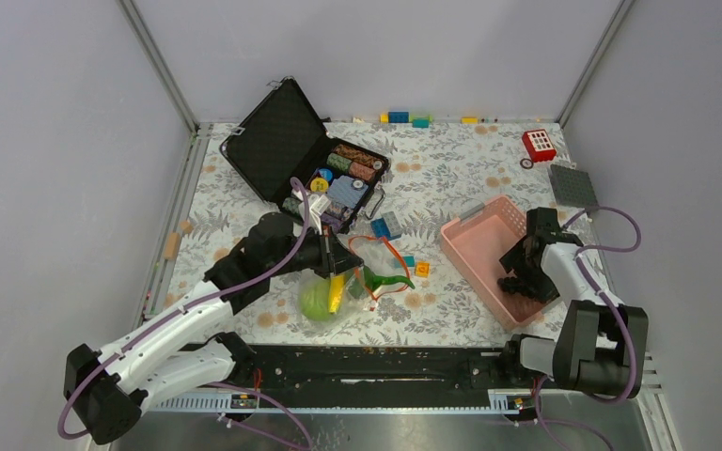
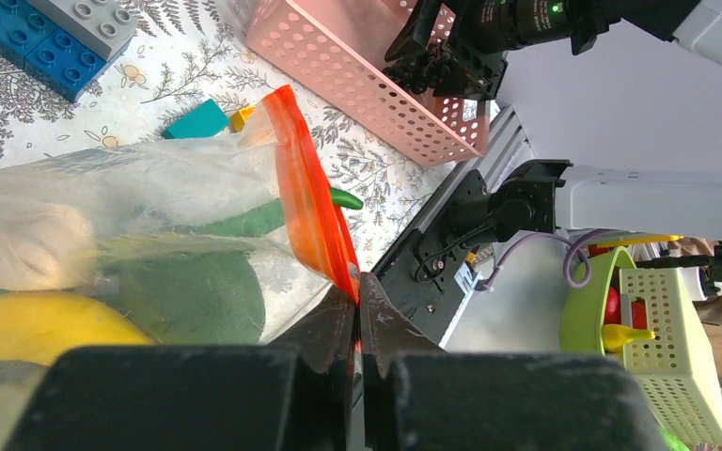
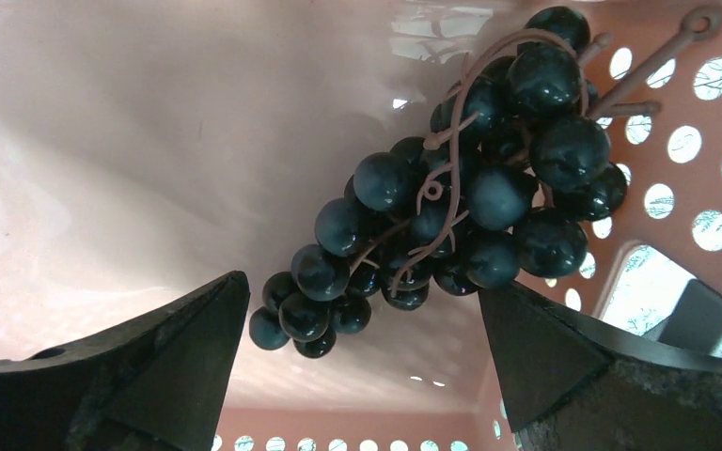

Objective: Place the food in the zip-top bag and seal the zipper
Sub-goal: Pick up the fake fruit from the bin.

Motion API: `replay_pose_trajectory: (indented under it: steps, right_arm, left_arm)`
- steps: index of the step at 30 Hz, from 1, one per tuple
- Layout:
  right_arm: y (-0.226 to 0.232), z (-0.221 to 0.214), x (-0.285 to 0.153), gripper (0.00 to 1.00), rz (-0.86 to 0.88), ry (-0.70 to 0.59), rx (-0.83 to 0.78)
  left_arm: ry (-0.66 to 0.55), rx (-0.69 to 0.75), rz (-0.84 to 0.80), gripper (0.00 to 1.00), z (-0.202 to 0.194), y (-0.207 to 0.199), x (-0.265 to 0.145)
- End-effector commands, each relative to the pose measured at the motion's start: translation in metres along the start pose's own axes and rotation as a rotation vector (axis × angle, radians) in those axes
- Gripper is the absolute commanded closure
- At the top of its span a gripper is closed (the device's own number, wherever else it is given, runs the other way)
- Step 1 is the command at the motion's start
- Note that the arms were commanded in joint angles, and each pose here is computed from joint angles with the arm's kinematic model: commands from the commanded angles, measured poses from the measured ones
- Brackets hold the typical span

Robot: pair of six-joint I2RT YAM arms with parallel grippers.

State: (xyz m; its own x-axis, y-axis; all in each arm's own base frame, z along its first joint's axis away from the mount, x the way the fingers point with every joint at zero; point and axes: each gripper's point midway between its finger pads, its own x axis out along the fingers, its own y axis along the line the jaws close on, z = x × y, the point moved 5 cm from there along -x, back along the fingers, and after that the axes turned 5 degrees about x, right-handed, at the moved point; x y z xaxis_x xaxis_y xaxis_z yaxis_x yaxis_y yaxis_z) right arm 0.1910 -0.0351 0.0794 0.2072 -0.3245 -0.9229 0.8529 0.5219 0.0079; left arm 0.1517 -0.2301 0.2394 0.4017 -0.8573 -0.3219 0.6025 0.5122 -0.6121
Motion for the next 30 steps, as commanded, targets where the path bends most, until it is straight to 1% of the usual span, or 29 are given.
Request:
replay_pose_trajectory:
  steps: [1, 8, 10, 13, 14, 17, 23, 27, 30]
  right_arm:
    - [0.006, 0.000, 0.010, 0.00, 0.021, 0.022, 0.018]
    - [0.012, -0.002, 0.023, 0.01, 0.028, 0.059, 0.024]
    - [0.012, -0.003, 0.026, 0.03, 0.026, 0.063, 0.022]
    - [0.014, -0.003, 0.028, 0.09, 0.037, 0.066, 0.017]
    - [0.014, -0.003, 0.029, 0.12, 0.040, 0.066, 0.018]
    - [0.014, -0.002, 0.029, 0.25, 0.042, 0.058, 0.019]
    - [0.011, 0.000, 0.028, 0.61, 0.045, 0.022, 0.032]
    - [0.010, 0.002, 0.024, 0.72, 0.059, 0.001, 0.039]
    - [0.012, 0.002, 0.017, 0.79, 0.098, -0.003, 0.037]
  left_arm:
    - [-0.052, 0.045, -0.038, 1.00, 0.016, -0.009, 0.002]
    - [-0.043, 0.044, -0.032, 1.00, 0.016, -0.008, 0.004]
    - [-0.045, 0.042, -0.031, 1.00, 0.017, -0.008, 0.004]
    - [-0.043, 0.042, -0.028, 1.00, 0.017, -0.008, 0.004]
    - [-0.045, 0.042, -0.027, 1.00, 0.017, -0.008, 0.004]
    - [-0.039, 0.041, -0.029, 1.00, 0.017, -0.008, 0.005]
    - [-0.036, 0.038, -0.025, 1.00, 0.017, -0.007, 0.006]
    - [-0.037, 0.036, -0.023, 1.00, 0.017, -0.007, 0.006]
    - [-0.037, 0.036, -0.024, 1.00, 0.016, -0.007, 0.005]
